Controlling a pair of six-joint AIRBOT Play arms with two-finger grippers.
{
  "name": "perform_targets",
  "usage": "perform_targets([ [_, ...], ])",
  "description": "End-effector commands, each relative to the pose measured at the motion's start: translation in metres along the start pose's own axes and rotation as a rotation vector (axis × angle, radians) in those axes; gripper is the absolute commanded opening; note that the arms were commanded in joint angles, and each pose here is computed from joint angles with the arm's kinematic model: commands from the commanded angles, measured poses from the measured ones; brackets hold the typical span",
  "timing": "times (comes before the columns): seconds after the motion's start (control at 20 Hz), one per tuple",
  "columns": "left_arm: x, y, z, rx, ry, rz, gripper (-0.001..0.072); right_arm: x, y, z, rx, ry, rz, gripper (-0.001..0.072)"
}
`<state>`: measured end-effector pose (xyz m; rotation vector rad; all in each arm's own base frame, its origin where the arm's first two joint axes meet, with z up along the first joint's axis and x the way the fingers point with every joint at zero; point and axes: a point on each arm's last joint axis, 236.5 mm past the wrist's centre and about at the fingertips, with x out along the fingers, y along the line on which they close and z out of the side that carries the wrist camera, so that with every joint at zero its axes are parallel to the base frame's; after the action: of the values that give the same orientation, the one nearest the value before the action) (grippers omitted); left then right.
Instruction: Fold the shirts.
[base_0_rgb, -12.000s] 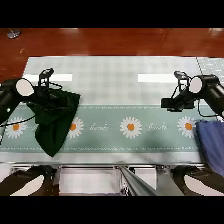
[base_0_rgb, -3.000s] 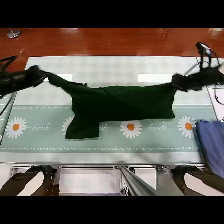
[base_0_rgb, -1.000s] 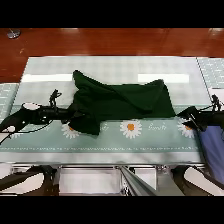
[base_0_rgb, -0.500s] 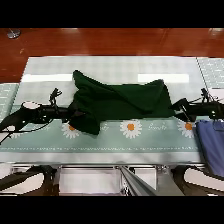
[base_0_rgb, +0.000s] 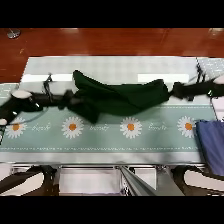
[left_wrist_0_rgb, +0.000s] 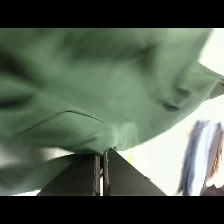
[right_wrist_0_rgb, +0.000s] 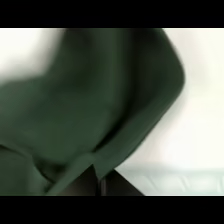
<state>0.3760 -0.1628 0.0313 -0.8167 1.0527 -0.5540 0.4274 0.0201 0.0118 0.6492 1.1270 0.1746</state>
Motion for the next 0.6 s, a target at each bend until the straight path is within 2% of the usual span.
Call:
perform_targets([
  [0.0,-0.082,-0.120,0.093,0.294,-0.278,-0.099,0.0022,-0.115,0.099,0.081,-0.251,-0.304,0.055,0.0017],
  [0.1,-0.155,-0.203,0.129,0.488,-0.470,-0.138,0.0021,-0.210,0.151,0.101,-0.387,-0.534,0.038,0.0016],
  [0.25,-0.249,-0.279,0.131,0.712,-0.645,-0.029,0.0022,-0.337,0.212,0.073,-0.547,-0.822,0.024,0.0017],
  [0.35,-0.291,-0.305,0.108,0.812,-0.681,0.071,0.0021,-0.396,0.230,0.033,-0.619,-0.951,-0.014,0.0017],
  [0.55,-0.351,-0.355,0.038,0.988,-0.760,0.146,0.0022,-0.463,0.229,-0.048,-0.681,-1.076,-0.132,0.0017],
])
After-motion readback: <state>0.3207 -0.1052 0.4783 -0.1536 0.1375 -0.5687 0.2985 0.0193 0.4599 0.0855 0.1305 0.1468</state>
